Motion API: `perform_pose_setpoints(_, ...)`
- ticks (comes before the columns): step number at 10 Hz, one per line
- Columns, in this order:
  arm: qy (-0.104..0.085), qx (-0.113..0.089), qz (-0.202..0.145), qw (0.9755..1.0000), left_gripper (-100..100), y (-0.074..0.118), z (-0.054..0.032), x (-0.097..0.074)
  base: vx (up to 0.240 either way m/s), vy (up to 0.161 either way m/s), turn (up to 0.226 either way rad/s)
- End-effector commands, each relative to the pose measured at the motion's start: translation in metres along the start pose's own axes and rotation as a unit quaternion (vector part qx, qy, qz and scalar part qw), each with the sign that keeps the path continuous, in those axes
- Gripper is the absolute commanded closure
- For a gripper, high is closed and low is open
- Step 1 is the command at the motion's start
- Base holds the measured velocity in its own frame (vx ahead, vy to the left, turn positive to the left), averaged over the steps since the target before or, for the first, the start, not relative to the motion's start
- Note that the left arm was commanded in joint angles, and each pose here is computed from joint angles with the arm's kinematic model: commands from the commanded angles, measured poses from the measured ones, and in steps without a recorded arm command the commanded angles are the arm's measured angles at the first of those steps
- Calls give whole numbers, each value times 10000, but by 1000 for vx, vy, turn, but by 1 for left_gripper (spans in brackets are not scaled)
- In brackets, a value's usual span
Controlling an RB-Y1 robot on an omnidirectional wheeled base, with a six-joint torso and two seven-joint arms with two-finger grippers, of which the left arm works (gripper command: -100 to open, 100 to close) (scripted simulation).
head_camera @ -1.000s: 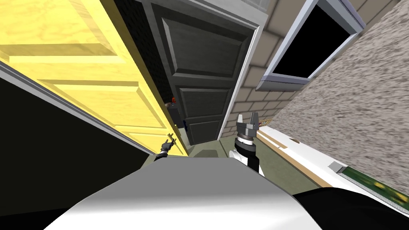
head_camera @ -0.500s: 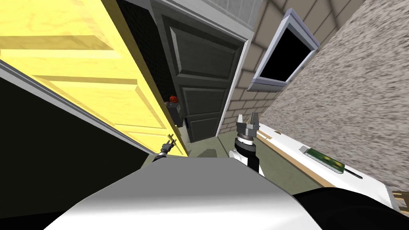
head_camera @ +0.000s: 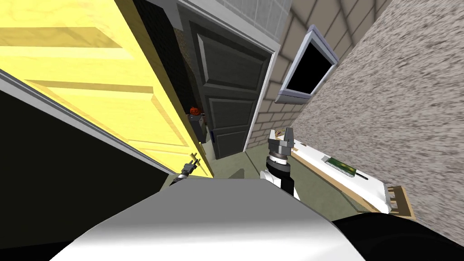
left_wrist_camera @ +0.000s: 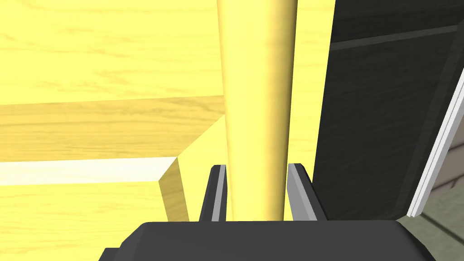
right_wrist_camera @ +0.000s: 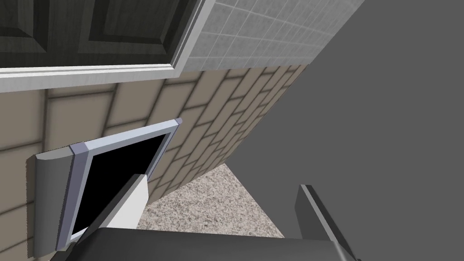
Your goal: Pull the door open
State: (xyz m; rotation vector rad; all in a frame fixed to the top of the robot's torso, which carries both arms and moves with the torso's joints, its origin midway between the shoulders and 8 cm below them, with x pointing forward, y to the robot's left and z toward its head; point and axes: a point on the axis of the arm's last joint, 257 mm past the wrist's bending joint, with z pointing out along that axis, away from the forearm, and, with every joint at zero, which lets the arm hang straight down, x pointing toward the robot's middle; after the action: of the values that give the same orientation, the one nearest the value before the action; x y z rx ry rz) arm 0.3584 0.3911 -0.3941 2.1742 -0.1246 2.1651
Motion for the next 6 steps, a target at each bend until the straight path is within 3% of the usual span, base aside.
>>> perform_pose_setpoints(1,0,0,0,10000,100,0,0,0,-65,25,-32)
perform_pose_setpoints(2,4,-102,-16,9999,100,15,-92,-4,-153,62,-190)
perform_pose_setpoints(6,19,-265,-20,9996,100,7,-263,9,-212,110,-177)
